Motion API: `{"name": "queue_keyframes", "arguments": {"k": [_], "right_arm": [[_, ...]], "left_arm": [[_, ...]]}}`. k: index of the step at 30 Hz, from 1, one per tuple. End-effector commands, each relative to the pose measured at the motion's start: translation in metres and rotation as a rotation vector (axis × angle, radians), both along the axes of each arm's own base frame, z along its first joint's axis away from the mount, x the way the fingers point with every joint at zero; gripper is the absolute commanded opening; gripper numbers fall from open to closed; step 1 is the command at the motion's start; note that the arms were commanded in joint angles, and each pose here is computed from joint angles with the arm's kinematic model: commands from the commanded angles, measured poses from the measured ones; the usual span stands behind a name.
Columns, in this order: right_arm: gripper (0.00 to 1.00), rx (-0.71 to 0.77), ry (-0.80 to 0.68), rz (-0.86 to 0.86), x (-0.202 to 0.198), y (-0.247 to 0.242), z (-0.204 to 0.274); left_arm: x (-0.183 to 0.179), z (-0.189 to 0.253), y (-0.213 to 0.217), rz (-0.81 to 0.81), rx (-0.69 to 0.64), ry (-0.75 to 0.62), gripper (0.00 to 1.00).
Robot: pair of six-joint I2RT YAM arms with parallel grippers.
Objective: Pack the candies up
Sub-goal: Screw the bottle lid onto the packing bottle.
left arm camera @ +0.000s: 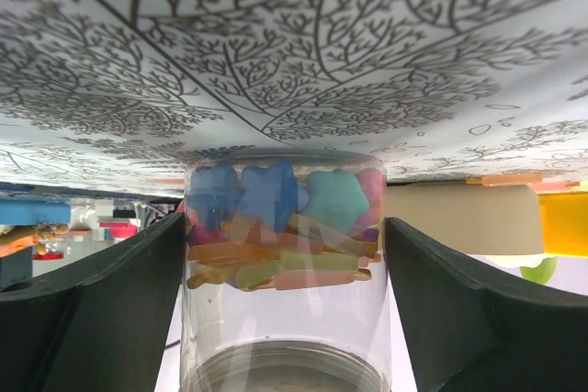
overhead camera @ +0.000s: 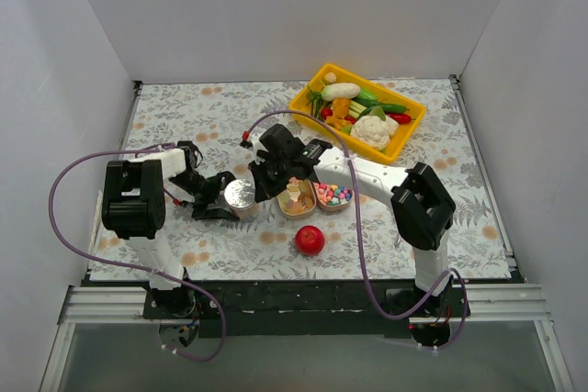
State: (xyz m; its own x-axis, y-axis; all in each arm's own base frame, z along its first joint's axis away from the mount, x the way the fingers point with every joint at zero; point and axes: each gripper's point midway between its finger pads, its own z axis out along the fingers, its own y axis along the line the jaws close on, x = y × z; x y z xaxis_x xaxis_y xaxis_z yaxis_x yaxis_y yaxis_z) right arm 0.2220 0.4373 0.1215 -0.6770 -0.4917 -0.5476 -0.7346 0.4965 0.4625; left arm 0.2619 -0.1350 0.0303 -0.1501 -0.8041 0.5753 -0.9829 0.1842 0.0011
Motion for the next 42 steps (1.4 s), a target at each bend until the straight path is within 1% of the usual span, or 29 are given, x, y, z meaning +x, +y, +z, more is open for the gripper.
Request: {"name": "queue_keyframes", "arguments": {"k": [1, 2, 3, 6, 8, 10, 12, 17, 20, 21, 23, 24, 26, 28, 33, 36, 37, 39, 42], "right_arm": [[0.04, -0.076, -0.12, -0.074, 0.013, -0.008, 0.022], [0.09, -0.105, -0.179, -0.132, 0.027, -0.015, 0.027], [0.18, -0.093, -0.222, -0.146, 0.035, -0.014, 0.039], [0.38, -0.071, -0.316, -0.176, 0.051, -0.011, 0.063], [0.44, -0.075, -0.326, -0.148, 0.054, -0.003, 0.06], [0.45, -0.087, -0.32, -0.128, 0.06, 0.009, 0.055], [0.45, -0.087, -0.271, -0.077, 0.053, 0.019, 0.046], [0.48, -0.068, -0.231, -0.006, 0.043, 0.042, 0.032], [0.48, -0.113, -0.193, 0.012, 0.035, 0.04, 0.014], [0.51, -0.126, -0.187, 0.025, 0.032, 0.038, 0.009], [0.52, -0.144, -0.182, 0.049, 0.023, 0.036, 0.001], [0.54, -0.163, -0.176, 0.066, 0.018, 0.033, -0.007], [0.55, -0.183, -0.177, 0.088, 0.009, 0.032, -0.014], [0.56, -0.207, -0.173, 0.107, 0.001, 0.032, -0.024], [0.56, -0.249, -0.193, 0.084, 0.001, 0.03, -0.032], [0.56, -0.27, -0.219, 0.015, 0.011, 0.026, -0.028], [0.54, -0.288, -0.249, -0.023, 0.019, 0.021, -0.025], [0.53, -0.265, -0.241, -0.041, 0.023, 0.02, -0.02], [0.51, -0.218, -0.189, -0.025, 0.017, 0.019, -0.014]], "left_arm": [[-0.041, -0.037, -0.026, -0.001, -0.143, 0.202, 0.7], [-0.042, -0.037, -0.025, -0.001, -0.14, 0.203, 0.7], [-0.042, -0.037, -0.025, -0.001, -0.138, 0.205, 0.7], [-0.044, -0.038, -0.025, -0.003, -0.14, 0.206, 0.7], [-0.045, -0.038, -0.025, -0.004, -0.14, 0.208, 0.71], [-0.045, -0.039, -0.025, -0.005, -0.139, 0.207, 0.7], [-0.045, -0.04, -0.025, -0.006, -0.138, 0.207, 0.7], [-0.046, -0.04, -0.025, -0.007, -0.139, 0.208, 0.7], [-0.046, -0.041, -0.025, -0.007, -0.141, 0.21, 0.7], [-0.045, -0.041, -0.025, -0.008, -0.141, 0.209, 0.7], [-0.044, -0.041, -0.025, -0.009, -0.138, 0.207, 0.7], [-0.044, -0.04, -0.025, -0.009, -0.14, 0.207, 0.72], [-0.044, -0.041, -0.024, -0.011, -0.134, 0.211, 0.76], [-0.043, -0.041, -0.023, -0.011, -0.13, 0.208, 0.76], [-0.044, -0.042, -0.024, -0.011, -0.134, 0.211, 0.77], [-0.045, -0.041, -0.024, -0.011, -0.137, 0.212, 0.77], [-0.045, -0.041, -0.024, -0.012, -0.134, 0.213, 0.77], [-0.045, -0.041, -0.024, -0.011, -0.134, 0.211, 0.77], [-0.045, -0.041, -0.025, -0.011, -0.14, 0.21, 0.75]]}}
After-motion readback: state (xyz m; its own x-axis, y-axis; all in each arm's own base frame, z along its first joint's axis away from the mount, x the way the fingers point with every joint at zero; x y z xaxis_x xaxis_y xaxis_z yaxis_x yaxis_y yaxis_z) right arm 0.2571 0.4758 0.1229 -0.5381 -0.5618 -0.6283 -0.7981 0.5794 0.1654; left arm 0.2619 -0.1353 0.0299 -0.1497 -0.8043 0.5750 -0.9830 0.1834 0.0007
